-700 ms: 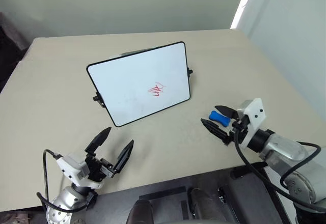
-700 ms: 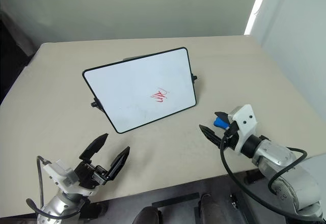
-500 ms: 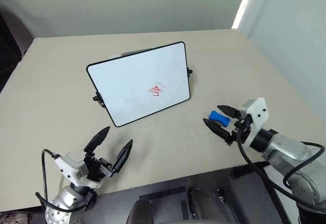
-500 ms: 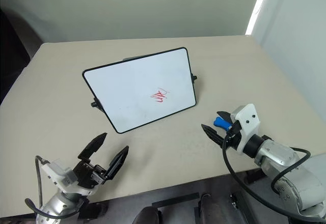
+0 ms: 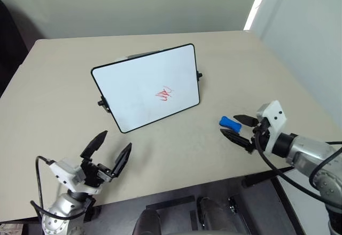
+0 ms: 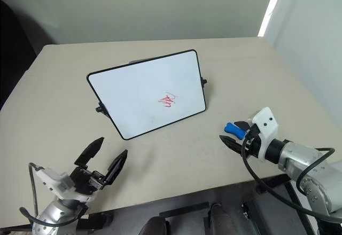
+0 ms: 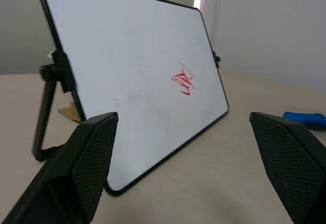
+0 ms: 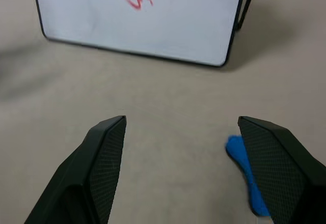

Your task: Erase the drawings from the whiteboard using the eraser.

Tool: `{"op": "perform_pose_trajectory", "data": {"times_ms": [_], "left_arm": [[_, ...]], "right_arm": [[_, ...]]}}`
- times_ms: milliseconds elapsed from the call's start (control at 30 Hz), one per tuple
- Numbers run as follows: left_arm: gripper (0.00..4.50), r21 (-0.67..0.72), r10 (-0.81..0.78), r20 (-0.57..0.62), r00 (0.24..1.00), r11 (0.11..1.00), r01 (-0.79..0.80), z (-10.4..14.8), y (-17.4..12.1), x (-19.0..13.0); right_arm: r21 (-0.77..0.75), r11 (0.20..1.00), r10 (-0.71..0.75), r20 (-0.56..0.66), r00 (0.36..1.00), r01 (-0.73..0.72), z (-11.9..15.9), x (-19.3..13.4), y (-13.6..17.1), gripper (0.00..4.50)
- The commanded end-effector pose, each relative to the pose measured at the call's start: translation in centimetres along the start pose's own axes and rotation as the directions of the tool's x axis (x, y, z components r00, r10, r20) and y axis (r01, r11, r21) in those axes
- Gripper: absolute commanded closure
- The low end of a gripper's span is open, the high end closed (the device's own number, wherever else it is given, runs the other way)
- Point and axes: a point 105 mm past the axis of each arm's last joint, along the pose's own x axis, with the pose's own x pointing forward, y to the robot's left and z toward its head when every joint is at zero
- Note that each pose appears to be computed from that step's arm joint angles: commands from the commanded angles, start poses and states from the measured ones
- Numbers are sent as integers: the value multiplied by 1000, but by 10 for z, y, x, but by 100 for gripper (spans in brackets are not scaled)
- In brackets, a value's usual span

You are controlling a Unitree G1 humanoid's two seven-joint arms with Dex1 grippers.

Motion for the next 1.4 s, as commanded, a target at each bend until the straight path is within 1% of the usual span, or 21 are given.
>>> {"op": "perform_pose_trajectory", "data": {"times_ms": [33, 200, 333, 433, 667, 833, 967, 1067, 1267, 1367, 1400], "left_arm": [[0, 17, 3, 23, 1000, 1000, -4, 7, 5, -1], [0, 20, 3, 25, 1000, 1000, -4, 9, 8, -1], [0, 16, -11, 23, 1000, 1000, 11, 8, 4, -1], [0, 16, -10, 21, 1000, 1000, 10, 7, 3, -1], [0, 25, 0, 16, 1000, 1000, -1, 7, 8, -3], [0, 19, -10, 15, 1000, 1000, 10, 5, 5, -2], [0, 10, -23, 20, 1000, 1000, 22, 6, 0, -1], [0, 5, -31, 25, 999, 999, 31, 7, -3, 0], [0, 6, -37, 24, 999, 999, 37, 6, -6, 1], [0, 7, -37, 22, 999, 999, 37, 5, -6, 1], [0, 7, -36, 20, 999, 999, 36, 5, -6, 1]], "right_arm": [[-39, 999, 34, -18, 999, -35, 2, 1, -8, 1], [-60, 998, 5, -102, 995, -11, -11, 7, -34, 1], [-96, 995, -21, -173, 985, 4, -19, 15, -54, 1], [-121, 993, -10, -212, 977, -16, -22, 22, -65, 1], [-134, 988, 35, -293, 955, -78, -38, 35, -77, 1], [-126, 986, 67, -312, 948, -111, -42, 40, -76, 1], [-121, 987, 66, -313, 948, -108, -44, 43, -75, 1], [-119, 987, 63, -315, 947, -105, -47, 43, -74, 62], [-123, 988, 55, -298, 953, -95, -44, 43, -74, 263], [-125, 987, 65, -266, 962, -101, -36, 42, -70, 263], [-122, 986, 83, -251, 964, -117, -32, 42, -64, 280]]}}
